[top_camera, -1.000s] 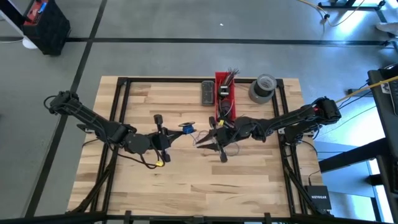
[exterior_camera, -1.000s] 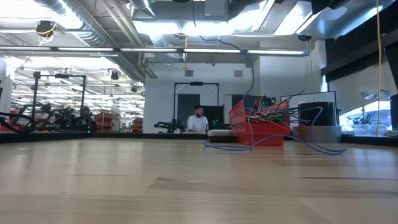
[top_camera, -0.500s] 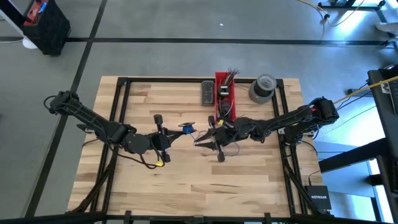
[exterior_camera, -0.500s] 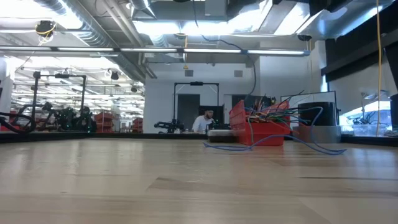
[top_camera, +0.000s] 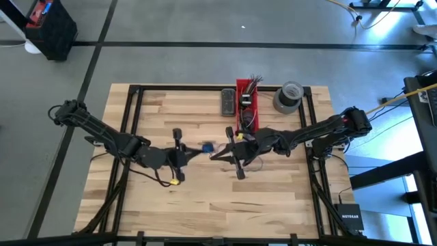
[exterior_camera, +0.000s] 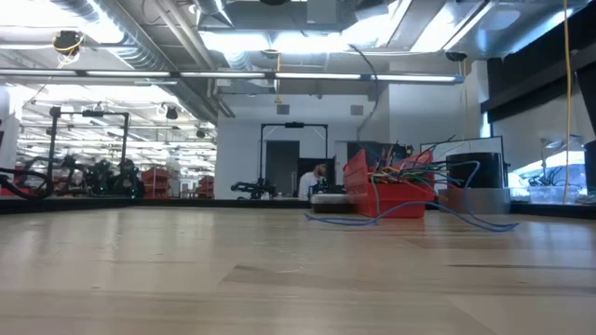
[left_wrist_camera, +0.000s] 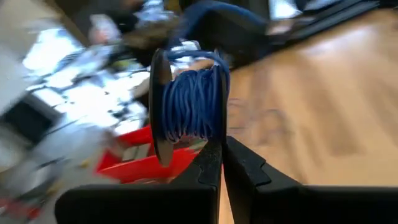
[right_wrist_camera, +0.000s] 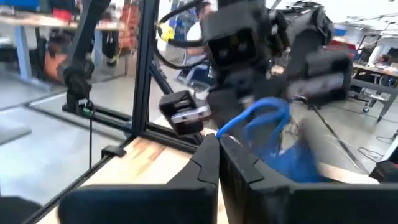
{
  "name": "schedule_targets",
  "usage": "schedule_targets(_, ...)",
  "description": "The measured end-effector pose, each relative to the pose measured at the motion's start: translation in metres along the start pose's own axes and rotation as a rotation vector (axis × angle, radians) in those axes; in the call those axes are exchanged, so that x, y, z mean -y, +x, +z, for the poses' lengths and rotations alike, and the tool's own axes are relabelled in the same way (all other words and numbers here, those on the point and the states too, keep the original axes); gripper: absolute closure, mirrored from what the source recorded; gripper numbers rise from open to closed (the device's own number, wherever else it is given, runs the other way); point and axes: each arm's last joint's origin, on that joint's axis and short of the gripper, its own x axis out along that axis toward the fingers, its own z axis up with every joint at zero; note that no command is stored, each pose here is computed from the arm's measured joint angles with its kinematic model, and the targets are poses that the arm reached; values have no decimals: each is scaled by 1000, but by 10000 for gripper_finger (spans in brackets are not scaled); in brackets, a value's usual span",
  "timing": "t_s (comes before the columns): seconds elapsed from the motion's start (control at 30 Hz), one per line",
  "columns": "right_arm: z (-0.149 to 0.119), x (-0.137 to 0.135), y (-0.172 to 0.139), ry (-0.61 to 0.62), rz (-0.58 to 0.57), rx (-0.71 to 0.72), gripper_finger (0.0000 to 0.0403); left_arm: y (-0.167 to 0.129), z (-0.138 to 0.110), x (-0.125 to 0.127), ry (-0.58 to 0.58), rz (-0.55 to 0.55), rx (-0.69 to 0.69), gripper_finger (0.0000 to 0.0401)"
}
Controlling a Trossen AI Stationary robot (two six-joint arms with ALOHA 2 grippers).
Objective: Coil cords
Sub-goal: Uncoil the blue wire from the black spool
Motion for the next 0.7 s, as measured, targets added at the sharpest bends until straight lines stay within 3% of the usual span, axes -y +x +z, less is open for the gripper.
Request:
schedule_targets(0.4, 55, 12, 8, -74, -44, -418, 399, 0, -3, 16, 26, -541, 86, 396)
schedule_targets(0.57, 62, 12, 7, -75, -35, -458, 400, -1, 3, 16, 69, -565, 184, 396)
schedule_targets(0.7, 47, 11, 15, -79, -32, -519, 401, -1, 14, 14, 93, -539, 305, 396)
